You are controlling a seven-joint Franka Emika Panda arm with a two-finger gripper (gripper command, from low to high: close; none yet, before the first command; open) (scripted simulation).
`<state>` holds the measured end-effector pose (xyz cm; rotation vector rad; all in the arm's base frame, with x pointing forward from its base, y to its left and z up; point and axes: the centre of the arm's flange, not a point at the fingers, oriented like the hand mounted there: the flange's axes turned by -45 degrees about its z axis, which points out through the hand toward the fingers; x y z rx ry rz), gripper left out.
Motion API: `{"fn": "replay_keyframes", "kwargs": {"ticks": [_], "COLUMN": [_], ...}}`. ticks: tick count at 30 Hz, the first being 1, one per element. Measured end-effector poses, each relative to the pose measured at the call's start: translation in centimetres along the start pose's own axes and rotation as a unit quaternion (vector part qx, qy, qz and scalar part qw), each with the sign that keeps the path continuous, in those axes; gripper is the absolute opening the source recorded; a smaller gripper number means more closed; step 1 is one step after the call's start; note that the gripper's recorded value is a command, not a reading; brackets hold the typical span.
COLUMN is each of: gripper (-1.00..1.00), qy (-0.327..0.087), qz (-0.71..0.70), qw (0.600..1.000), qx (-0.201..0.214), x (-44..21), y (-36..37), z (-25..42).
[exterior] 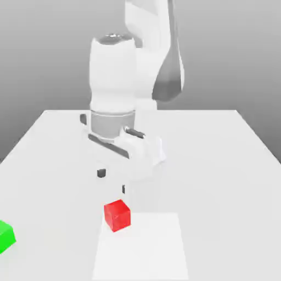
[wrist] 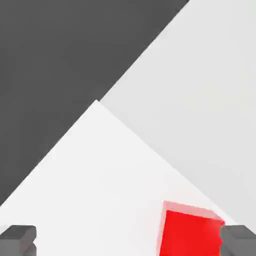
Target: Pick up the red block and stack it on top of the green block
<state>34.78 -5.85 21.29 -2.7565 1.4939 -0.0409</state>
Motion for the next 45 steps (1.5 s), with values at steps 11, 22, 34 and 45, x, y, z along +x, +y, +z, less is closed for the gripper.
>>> {"fn": "replay_keyframes", "kwargs": {"ticks": [11,22,34,45], "gripper": [-1.00,-1.00,-1.00,1.00], "qy": [-0.009,-0.009,-0.007,-0.003], "qz": [0.017,0.032,0.438,0.566], "qw": [1.000,0.999,0.899,0.824], "qx": [-0.008,-0.009,-0.010,-0.012], "x": [-0.6,0.2,19.7,26.0], "y": [0.9,0.9,6.5,11.4], "z": [6.7,0.7,-2.2,2.6]}}
